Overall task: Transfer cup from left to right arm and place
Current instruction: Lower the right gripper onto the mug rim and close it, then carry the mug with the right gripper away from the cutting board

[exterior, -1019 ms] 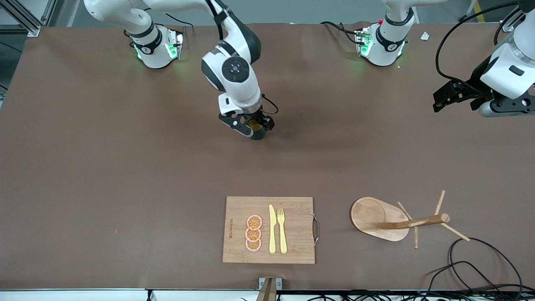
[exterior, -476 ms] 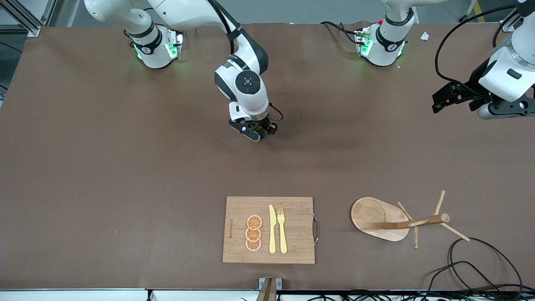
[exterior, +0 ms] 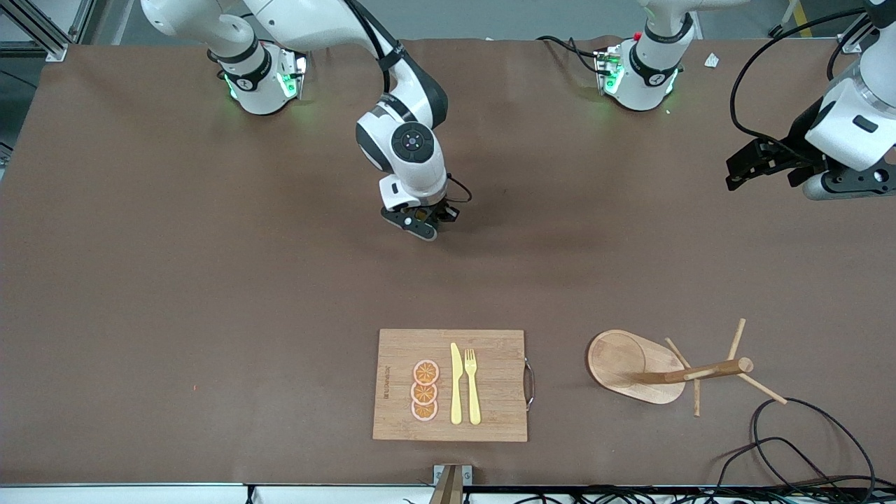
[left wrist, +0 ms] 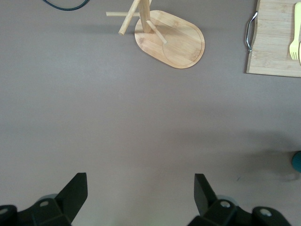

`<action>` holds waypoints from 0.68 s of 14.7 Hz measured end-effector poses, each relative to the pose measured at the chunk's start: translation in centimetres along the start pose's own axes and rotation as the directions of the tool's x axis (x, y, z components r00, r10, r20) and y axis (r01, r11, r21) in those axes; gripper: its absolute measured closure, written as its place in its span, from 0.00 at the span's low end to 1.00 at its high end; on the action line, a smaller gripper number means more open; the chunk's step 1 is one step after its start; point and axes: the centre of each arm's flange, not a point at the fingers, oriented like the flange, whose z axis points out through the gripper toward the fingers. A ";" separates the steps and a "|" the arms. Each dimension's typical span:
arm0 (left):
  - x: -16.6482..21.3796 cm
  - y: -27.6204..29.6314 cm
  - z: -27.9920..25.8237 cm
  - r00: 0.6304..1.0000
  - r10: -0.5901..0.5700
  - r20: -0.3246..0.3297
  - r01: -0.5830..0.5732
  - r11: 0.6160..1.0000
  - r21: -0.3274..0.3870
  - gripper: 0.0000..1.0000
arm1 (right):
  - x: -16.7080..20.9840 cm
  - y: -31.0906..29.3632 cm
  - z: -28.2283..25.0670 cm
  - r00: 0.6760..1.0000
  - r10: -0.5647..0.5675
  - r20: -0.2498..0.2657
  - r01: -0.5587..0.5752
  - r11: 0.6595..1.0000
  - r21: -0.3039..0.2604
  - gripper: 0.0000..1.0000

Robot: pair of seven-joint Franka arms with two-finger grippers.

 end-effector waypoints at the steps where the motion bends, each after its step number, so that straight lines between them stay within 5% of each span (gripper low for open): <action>1: 0.0 0.0 0.0 1.000 0.000 0.001 0.000 1.000 0.000 0.00 | 0.3 0.0 -0.2 0.999 -0.037 0.003 0.037 0.999 -0.011 0.95; 5: 0.1 0.0 0.0 1.000 0.000 -0.003 0.000 1.000 -0.001 0.00 | 4.0 0.1 -3.5 0.984 -0.179 0.014 0.179 0.982 -0.065 0.95; 10: 0.2 -0.1 -0.6 1.000 0.000 -0.019 0.000 1.000 -0.004 0.00 | 16.6 5.0 -8.4 0.938 -0.346 -0.029 0.339 0.931 -0.132 0.95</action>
